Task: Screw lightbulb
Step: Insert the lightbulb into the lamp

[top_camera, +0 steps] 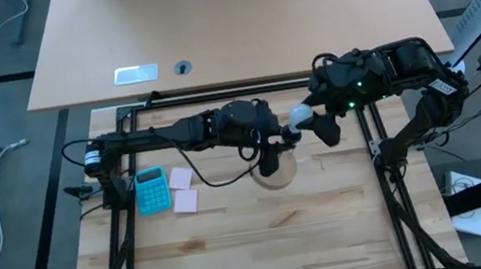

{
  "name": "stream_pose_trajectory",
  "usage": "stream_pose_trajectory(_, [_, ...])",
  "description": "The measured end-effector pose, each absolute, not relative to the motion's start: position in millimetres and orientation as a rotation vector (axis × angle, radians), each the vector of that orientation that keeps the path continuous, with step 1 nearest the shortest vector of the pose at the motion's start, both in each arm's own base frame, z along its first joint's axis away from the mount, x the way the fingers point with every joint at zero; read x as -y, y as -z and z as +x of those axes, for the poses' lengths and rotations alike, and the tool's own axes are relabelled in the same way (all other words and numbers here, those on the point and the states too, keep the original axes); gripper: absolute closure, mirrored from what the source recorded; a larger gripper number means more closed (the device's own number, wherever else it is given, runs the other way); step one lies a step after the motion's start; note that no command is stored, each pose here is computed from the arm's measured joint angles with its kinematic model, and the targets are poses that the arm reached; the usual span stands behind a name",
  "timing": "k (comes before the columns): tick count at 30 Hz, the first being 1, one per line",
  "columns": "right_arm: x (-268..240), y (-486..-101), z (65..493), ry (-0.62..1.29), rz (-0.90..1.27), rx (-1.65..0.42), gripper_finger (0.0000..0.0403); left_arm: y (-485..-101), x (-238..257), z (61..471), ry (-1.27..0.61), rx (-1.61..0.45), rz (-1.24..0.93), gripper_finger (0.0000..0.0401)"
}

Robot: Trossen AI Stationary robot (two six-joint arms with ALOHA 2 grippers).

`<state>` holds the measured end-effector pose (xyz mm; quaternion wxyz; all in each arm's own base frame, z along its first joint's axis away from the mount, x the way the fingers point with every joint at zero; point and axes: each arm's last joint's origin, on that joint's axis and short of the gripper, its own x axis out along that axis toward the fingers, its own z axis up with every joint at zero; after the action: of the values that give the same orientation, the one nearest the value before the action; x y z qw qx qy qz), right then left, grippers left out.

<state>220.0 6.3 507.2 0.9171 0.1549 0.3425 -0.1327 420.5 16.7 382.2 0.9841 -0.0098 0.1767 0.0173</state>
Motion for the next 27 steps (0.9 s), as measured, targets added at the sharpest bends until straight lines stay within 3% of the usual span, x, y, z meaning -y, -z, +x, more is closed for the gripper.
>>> stream_pose_trajectory(10, [1.3, -506.4, 222.5, 0.620, 0.484, -0.569, 0.0126, -378.5, -22.4, 429.5, -0.410, -0.302, 0.085, 0.0258])
stream_pose_trajectory(14, [6.1, -506.2, 223.5, 0.668, 0.529, -0.543, 0.0117, -375.2, -22.4, 434.3, -0.490, -0.283, 0.106, 0.0258])
stream_pose_trajectory(21, [8.6, -509.8, 215.9, 0.641, 0.612, -0.538, 0.0082, -367.7, -23.3, 435.5, -0.498, -0.321, 0.134, 0.0258])
stream_pose_trajectory(27, [6.2, -528.2, 182.8, 0.500, 0.592, -0.544, 0.0052, -346.8, -18.3, 437.7, -0.342, -0.375, 0.084, 0.0258])
